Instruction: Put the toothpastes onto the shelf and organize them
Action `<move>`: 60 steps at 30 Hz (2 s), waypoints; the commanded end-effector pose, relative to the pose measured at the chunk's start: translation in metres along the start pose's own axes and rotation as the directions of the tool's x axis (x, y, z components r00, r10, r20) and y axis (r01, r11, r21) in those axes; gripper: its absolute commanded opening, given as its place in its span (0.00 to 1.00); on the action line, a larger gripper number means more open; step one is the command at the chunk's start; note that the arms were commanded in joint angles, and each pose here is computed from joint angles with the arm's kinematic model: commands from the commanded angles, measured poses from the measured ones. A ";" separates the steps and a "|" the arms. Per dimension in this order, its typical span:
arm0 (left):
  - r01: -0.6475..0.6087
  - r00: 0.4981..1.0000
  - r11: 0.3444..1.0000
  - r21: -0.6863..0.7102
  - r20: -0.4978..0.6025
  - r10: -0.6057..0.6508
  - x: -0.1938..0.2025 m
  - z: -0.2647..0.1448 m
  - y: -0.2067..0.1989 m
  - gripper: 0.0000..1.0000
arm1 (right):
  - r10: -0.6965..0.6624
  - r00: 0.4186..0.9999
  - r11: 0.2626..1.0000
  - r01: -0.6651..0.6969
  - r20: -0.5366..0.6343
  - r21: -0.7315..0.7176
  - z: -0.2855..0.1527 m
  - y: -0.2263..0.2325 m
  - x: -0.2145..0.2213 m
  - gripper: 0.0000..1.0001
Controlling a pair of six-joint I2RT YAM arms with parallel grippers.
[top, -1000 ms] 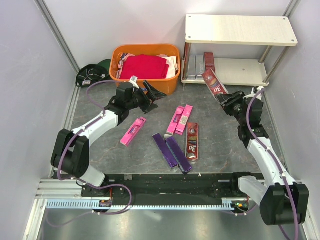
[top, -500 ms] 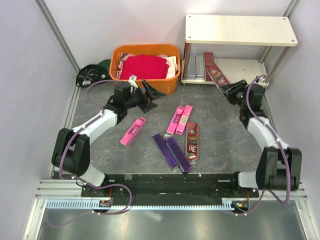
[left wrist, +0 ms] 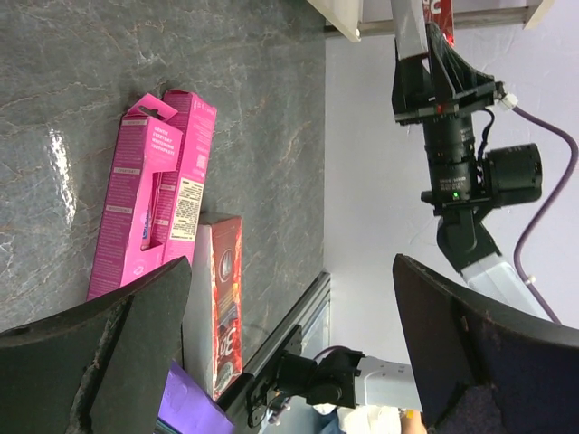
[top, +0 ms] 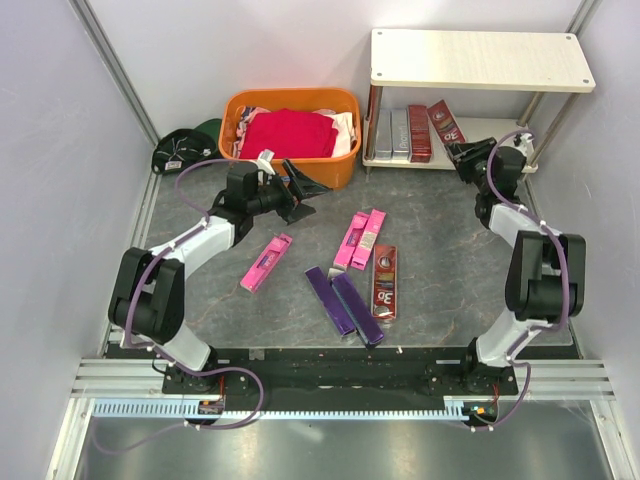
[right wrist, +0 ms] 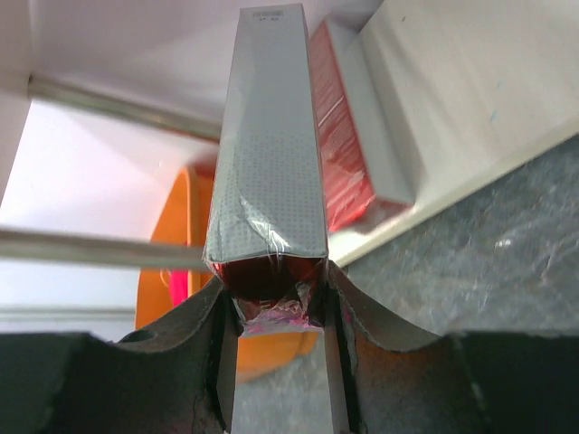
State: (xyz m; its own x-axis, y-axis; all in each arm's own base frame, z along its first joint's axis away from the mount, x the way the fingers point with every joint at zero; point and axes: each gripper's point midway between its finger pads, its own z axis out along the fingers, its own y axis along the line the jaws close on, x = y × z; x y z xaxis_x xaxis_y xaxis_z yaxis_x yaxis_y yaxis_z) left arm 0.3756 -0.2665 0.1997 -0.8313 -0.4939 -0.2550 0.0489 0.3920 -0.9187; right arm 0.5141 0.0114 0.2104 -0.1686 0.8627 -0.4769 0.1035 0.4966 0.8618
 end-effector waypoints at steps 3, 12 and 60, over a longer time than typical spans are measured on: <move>-0.011 1.000 0.998 0.066 -0.002 0.011 -0.008 0.000 -0.013 0.99 | 0.080 0.990 0.991 -0.066 0.114 -0.120 0.037 0.025 -0.045 0.14; -0.011 1.000 0.997 0.074 0.003 0.011 -0.008 -0.002 -0.010 0.98 | 0.152 0.982 0.986 -0.142 0.109 -0.089 0.073 -0.002 -0.043 0.14; -0.002 0.999 0.999 0.054 -0.038 0.004 0.004 0.002 0.012 0.98 | 0.146 0.973 0.987 -0.132 -0.178 0.092 0.059 -0.061 0.034 0.98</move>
State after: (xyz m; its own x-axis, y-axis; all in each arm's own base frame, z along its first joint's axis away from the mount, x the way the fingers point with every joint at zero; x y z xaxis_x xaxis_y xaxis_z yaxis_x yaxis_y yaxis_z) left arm 0.3724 -0.2643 0.1853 -0.8458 -0.4809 -0.2308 0.0482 0.3620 -0.9309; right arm 0.5668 0.0131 0.0989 -0.3106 0.9107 -0.2723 0.2857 0.3627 0.8870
